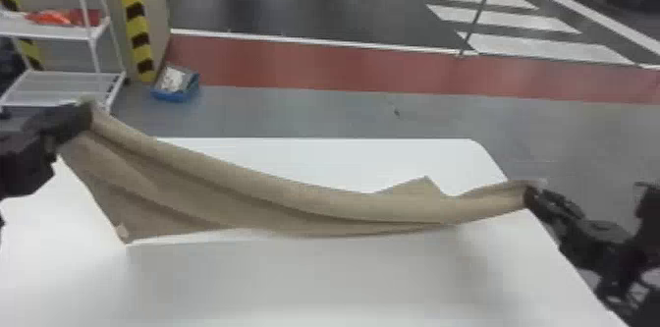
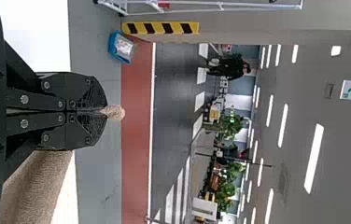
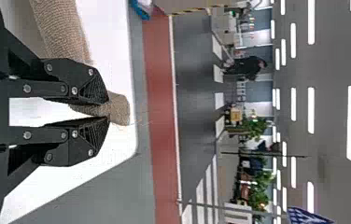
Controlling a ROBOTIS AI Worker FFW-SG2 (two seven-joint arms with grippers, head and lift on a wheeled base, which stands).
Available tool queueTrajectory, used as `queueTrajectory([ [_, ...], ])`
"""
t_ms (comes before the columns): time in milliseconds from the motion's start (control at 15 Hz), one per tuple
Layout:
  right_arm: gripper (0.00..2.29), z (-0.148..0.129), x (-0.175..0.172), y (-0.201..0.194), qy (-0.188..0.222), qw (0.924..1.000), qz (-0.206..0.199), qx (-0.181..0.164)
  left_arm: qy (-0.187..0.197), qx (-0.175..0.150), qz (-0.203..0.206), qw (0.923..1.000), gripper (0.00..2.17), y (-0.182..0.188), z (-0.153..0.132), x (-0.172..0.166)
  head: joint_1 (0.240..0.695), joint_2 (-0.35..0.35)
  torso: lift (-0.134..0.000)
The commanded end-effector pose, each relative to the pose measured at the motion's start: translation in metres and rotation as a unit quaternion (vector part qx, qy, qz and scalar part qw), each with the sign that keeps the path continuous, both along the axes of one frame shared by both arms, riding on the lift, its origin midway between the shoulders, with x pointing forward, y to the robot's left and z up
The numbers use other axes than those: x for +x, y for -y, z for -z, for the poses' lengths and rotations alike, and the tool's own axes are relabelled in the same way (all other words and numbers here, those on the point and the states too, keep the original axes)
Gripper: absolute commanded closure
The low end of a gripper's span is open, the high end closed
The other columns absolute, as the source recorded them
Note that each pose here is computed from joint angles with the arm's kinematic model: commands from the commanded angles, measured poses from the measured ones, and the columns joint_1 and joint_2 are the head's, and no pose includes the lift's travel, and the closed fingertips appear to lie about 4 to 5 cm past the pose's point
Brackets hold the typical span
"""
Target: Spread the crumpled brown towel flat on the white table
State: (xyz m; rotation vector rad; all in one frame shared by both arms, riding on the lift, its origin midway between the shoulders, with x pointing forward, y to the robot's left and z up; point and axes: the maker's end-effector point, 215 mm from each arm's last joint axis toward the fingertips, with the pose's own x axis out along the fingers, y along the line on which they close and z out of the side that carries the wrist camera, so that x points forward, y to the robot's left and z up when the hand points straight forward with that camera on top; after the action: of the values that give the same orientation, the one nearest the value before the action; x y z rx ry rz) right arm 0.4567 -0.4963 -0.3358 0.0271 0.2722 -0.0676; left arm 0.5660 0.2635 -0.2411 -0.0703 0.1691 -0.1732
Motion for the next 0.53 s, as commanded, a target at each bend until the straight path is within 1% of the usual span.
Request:
queueTrajectory([
  [0, 0.59, 0.059, -0.057, -0.008, -0.078, 0.9969, 0.002, -0.002, 0.002, -0.001, 0.005, 1.0000, 1.72, 0.008, -0.001, -0.003, 0.679, -0.246, -0.124],
  [67, 0.54, 0.080, -0.082, -0.018, -0.120, 0.9923, -0.016, 0.026, 0.004, 0.000, 0.005, 1.0000, 1.72, 0.009, -0.002, -0.004, 0.695, -0.249, -0.124],
  [133, 0.50, 0.086, -0.100, -0.021, -0.142, 0.9885, -0.019, 0.049, 0.002, 0.000, 0.006, 1.0000, 1.72, 0.009, -0.001, -0.006, 0.695, -0.251, -0.124],
  [267, 0.22, 0.080, -0.124, -0.016, -0.165, 0.9834, -0.011, 0.075, 0.003, 0.002, 0.006, 1.0000, 1.72, 0.010, -0.002, -0.008, 0.695, -0.250, -0.124],
  [333, 0.19, 0.065, -0.126, -0.012, -0.155, 0.9847, -0.009, 0.080, 0.003, 0.002, 0.006, 1.0000, 1.72, 0.010, -0.001, -0.009, 0.695, -0.254, -0.124],
  [400, 0.10, 0.049, -0.122, -0.010, -0.140, 0.9870, -0.009, 0.078, 0.003, 0.002, 0.005, 1.0000, 1.72, 0.010, -0.001, -0.009, 0.695, -0.266, -0.124],
  [467, 0.09, 0.033, -0.107, -0.008, -0.120, 0.9899, -0.007, 0.076, 0.002, 0.004, 0.005, 1.0000, 1.72, 0.010, 0.000, -0.009, 0.695, -0.275, -0.124],
])
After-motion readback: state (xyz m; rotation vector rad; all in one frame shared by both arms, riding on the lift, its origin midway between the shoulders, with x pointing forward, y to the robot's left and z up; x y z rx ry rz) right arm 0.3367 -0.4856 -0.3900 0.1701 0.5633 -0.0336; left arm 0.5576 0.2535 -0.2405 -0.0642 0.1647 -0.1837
